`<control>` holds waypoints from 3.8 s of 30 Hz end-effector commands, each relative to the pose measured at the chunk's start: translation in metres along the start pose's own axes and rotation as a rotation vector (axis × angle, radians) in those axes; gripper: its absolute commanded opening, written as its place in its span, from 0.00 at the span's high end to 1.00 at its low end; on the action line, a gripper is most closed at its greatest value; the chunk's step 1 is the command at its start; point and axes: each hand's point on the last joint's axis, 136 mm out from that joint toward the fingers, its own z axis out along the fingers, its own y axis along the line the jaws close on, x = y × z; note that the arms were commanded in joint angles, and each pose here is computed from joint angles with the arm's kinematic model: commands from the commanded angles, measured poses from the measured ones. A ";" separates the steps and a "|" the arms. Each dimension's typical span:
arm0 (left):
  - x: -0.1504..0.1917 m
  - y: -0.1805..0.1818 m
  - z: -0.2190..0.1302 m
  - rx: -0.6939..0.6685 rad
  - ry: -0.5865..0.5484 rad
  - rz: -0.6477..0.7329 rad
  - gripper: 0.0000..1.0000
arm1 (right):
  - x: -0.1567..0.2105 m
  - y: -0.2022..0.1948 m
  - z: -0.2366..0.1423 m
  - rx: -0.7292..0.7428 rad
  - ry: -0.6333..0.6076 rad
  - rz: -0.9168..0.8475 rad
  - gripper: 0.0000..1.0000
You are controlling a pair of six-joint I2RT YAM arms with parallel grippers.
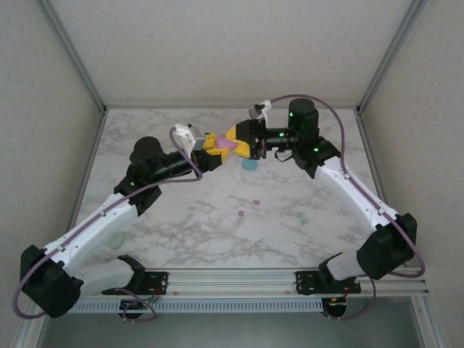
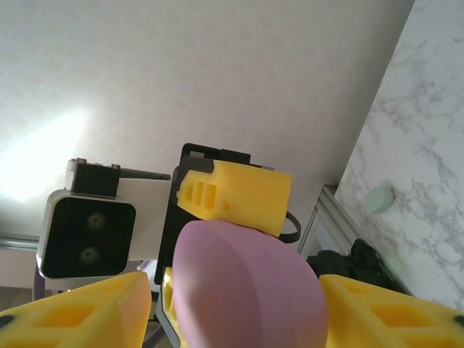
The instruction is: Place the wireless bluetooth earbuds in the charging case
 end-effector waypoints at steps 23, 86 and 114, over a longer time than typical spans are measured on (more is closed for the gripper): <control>-0.026 -0.010 -0.001 0.029 -0.048 0.032 0.69 | -0.011 0.005 -0.010 -0.043 -0.045 -0.009 0.73; -0.025 -0.004 0.013 0.029 -0.058 -0.002 0.52 | -0.019 0.008 -0.014 -0.139 -0.146 0.084 0.98; -0.019 -0.003 0.018 0.037 -0.034 -0.009 0.57 | -0.020 0.011 -0.012 -0.158 -0.141 0.076 0.98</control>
